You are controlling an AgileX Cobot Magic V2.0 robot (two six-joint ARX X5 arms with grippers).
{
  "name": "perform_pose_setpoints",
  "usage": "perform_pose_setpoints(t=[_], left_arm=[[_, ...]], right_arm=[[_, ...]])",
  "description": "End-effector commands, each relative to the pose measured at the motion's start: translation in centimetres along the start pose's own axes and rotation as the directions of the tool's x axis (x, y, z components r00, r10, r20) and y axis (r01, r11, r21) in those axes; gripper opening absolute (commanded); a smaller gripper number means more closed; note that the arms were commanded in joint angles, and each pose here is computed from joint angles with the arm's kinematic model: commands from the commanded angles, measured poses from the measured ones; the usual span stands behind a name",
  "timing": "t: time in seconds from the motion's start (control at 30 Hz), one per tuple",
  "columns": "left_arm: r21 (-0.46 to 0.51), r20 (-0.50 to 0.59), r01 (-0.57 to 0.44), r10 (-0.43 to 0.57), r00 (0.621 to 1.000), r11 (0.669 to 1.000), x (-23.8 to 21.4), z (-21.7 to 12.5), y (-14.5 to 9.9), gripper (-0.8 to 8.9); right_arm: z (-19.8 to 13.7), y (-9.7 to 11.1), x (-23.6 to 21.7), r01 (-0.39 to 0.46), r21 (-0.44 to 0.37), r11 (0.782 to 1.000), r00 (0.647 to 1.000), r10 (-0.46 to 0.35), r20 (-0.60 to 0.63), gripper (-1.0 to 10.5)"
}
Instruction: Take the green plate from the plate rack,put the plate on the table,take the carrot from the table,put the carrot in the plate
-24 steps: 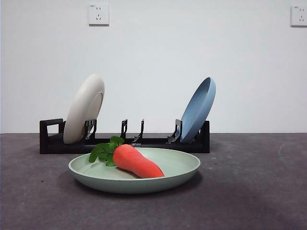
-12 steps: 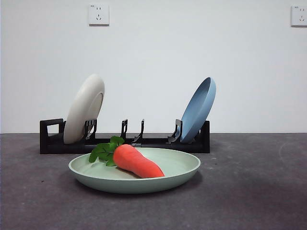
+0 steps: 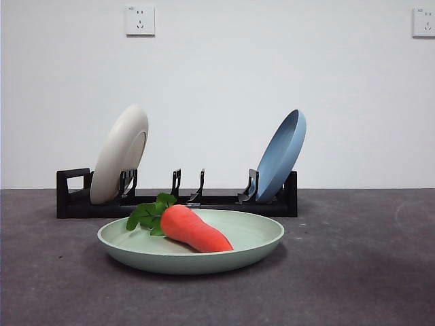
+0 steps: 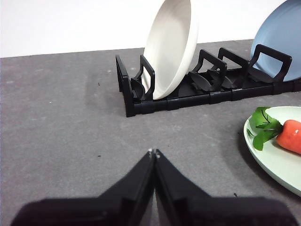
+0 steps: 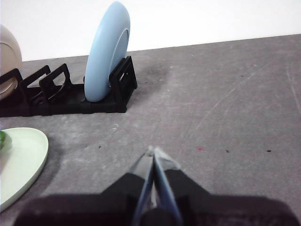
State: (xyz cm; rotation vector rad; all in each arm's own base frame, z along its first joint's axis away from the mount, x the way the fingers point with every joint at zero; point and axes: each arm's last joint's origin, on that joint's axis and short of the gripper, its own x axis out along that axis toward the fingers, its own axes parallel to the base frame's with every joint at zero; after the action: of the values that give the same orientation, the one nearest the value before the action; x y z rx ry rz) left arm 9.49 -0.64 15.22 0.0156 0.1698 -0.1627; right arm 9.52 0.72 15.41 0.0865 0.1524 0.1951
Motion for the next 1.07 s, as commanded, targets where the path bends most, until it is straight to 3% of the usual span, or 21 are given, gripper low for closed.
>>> perform_pose_setpoints(t=[0.03, 1.07], left_arm=[[-0.008, -0.014, -0.004, 0.003, 1.0, 1.0, 0.07, -0.36, 0.03, -0.01], [-0.008, -0.014, -0.004, 0.003, 1.0, 1.0, 0.07, -0.36, 0.03, -0.01]], right_arm=[[-0.45, -0.04, 0.1, -0.002, 0.049, 0.999, 1.0, 0.002, -0.015, 0.0], [-0.44, -0.06, 0.1, 0.005, 0.05, 0.999, 1.0, -0.004, -0.015, 0.0]])
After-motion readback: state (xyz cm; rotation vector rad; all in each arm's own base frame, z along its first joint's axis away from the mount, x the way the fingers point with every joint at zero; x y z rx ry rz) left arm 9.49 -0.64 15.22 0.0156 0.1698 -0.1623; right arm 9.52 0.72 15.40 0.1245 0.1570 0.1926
